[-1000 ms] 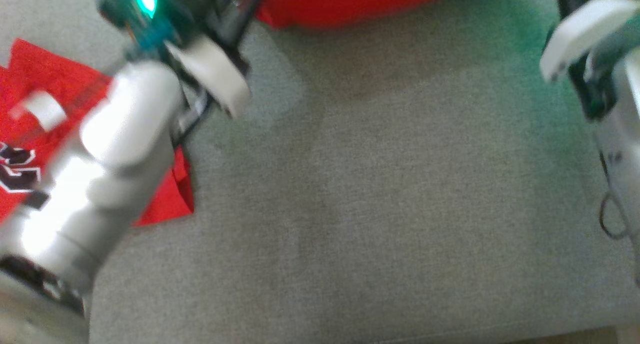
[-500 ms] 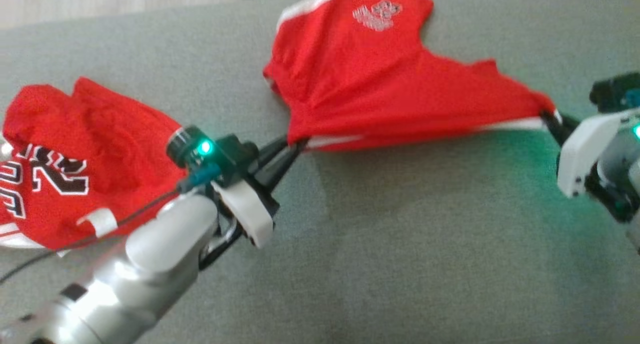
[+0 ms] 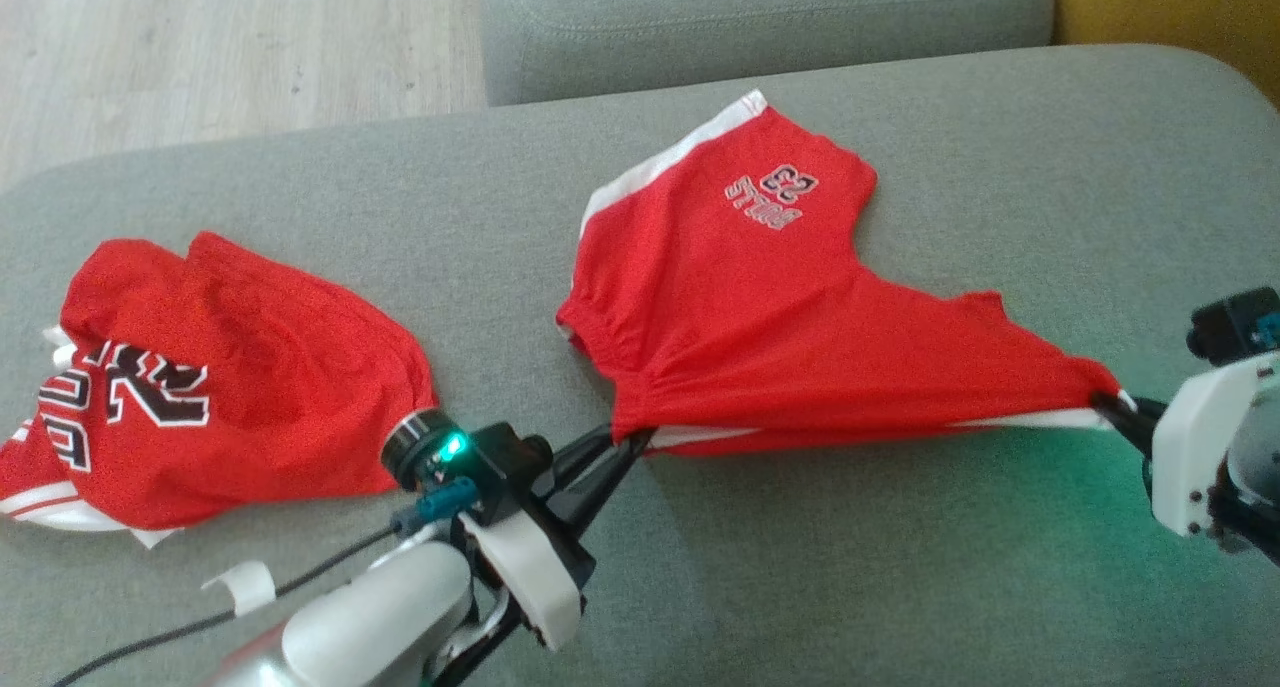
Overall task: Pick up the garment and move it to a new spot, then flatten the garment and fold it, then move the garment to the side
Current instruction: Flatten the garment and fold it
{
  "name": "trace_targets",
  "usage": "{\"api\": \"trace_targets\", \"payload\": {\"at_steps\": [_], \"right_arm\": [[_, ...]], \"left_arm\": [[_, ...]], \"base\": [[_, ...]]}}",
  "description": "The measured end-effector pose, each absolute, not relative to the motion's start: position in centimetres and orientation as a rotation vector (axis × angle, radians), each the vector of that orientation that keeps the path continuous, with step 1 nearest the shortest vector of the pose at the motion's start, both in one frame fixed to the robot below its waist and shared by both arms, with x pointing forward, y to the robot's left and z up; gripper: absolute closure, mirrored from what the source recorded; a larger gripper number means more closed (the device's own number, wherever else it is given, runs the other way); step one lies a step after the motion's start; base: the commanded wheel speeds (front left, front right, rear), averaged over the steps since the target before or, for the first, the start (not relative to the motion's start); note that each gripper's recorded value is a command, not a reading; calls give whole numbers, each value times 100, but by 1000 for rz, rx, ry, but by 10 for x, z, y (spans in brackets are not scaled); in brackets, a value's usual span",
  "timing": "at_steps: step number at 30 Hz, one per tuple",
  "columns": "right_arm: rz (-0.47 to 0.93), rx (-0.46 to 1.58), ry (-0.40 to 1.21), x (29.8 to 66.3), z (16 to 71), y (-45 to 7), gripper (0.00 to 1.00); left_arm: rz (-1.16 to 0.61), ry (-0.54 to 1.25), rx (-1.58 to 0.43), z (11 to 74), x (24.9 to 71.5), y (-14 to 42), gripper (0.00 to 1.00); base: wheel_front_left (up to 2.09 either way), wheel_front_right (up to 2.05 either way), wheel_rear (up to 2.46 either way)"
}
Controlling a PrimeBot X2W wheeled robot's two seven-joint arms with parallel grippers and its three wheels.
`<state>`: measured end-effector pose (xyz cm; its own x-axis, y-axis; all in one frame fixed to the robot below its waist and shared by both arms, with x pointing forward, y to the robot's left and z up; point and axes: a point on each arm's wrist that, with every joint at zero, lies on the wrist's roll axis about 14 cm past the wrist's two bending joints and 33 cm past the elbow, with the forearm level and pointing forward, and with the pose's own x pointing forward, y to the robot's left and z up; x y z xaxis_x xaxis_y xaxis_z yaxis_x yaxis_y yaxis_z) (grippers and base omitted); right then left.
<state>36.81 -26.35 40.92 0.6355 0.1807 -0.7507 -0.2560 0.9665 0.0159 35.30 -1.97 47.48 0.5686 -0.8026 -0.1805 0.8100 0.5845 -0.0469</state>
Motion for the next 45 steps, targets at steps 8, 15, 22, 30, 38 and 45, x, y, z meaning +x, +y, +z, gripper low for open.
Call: {"api": "trace_targets", "payload": {"at_steps": [8, 15, 22, 30, 38, 45], "right_arm": [[241, -64, 770, 380, 422, -266, 100], [262, -70, 660, 436, 441, -250, 100], [325, -122, 617, 499, 453, -216, 100], [379, -200, 679, 553, 437, -184, 100], [434, -275, 702, 597, 416, -151, 100], [455, -322, 718, 625, 393, -136, 100]], "left_arm": [[-928, 218, 17, 471, 350, -19, 100], [-857, 209, 3, 472, 389, -6, 100], [-766, 232, 13, 460, 423, 20, 100], [-711, 271, 3, 442, 448, 38, 100], [-653, 286, 0, 429, 476, 55, 100], [-635, 298, 31, 416, 497, 62, 100]], "base": [[0, 0, 0], [0, 0, 0], [0, 0, 0], [0, 0, 0], [0, 0, 0], [0, 0, 0]]}}
